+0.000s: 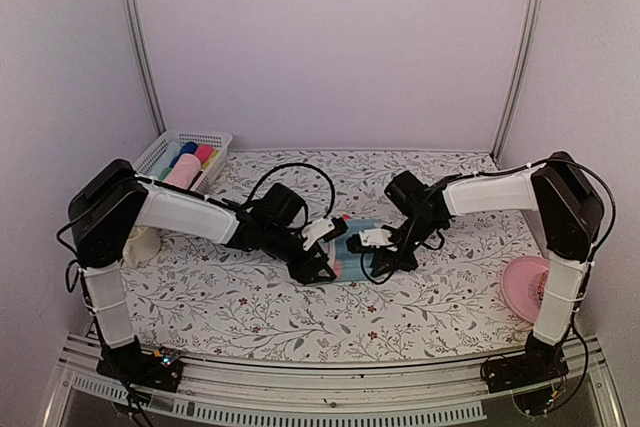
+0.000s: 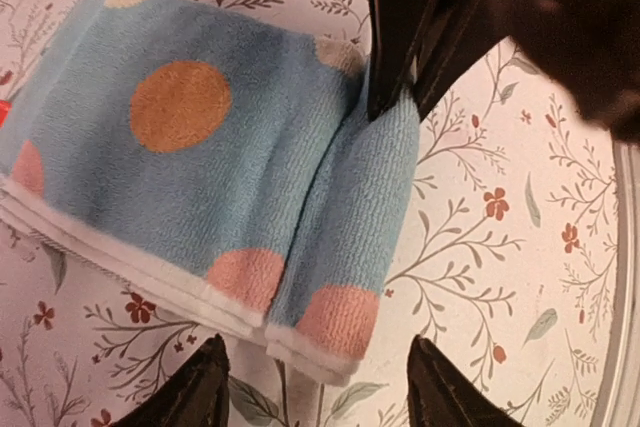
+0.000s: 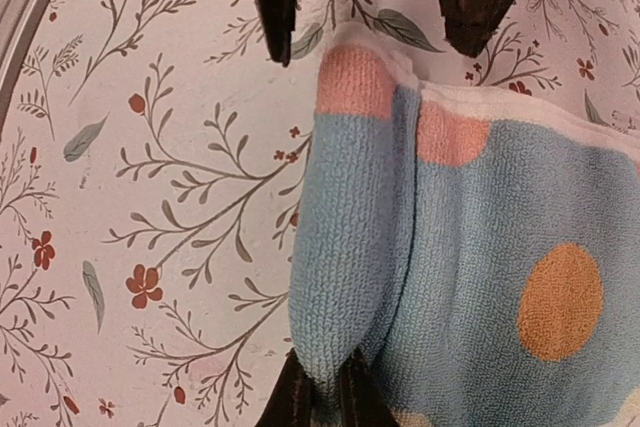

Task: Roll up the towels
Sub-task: Roll the towel at the center of the board.

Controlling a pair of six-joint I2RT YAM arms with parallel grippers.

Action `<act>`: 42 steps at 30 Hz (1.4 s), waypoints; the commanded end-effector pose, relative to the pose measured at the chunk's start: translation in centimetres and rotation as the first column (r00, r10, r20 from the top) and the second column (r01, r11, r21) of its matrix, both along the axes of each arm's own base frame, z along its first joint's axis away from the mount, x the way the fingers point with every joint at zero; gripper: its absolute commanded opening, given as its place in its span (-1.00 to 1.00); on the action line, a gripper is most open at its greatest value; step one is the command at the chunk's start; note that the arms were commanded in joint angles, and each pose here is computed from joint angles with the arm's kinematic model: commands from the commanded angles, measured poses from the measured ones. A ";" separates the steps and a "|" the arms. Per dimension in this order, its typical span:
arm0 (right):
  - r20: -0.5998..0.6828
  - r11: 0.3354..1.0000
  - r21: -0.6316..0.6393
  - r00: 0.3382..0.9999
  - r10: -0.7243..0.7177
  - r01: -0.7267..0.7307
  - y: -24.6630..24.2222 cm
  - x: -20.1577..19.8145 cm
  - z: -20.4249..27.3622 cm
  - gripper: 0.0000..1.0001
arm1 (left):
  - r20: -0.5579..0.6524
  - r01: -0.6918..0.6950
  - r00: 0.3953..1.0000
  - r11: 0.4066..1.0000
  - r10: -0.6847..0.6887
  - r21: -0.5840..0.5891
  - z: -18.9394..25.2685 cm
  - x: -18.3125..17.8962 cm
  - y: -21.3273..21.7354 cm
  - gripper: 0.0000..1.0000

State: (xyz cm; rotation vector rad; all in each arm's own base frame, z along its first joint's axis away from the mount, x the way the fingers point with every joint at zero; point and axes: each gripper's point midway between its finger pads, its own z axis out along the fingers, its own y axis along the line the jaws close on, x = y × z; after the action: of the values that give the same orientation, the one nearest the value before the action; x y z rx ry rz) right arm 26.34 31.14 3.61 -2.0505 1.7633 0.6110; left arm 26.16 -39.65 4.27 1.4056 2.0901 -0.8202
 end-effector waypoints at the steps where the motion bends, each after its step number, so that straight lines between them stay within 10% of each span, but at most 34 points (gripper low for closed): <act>1: -0.223 1.000 -0.024 0.975 -0.003 -0.003 -0.7 -2.1 0.0 -0.94 | 0.261 0.011 0.965 1.000 -0.016 0.020 2.3 0.1 -0.4 0.23; 18: -0.472 0.992 -0.071 0.873 -0.124 0.102 -2.2 -0.7 -1.6 -0.94 | 0.632 0.160 0.759 0.986 -0.157 0.053 3.6 -4.1 -3.6 0.16; 42: -0.506 0.983 -0.139 0.844 -0.175 0.120 -2.5 -0.4 -3.2 -0.94 | 0.697 0.108 0.685 0.976 -0.212 0.191 -0.1 -2.5 -4.5 -0.19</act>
State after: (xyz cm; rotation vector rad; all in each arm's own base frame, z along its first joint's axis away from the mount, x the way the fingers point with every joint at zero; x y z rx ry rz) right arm 26.30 29.50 2.34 -1.8810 2.1853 1.1464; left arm 23.00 -43.39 3.78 1.6798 1.4533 -0.1604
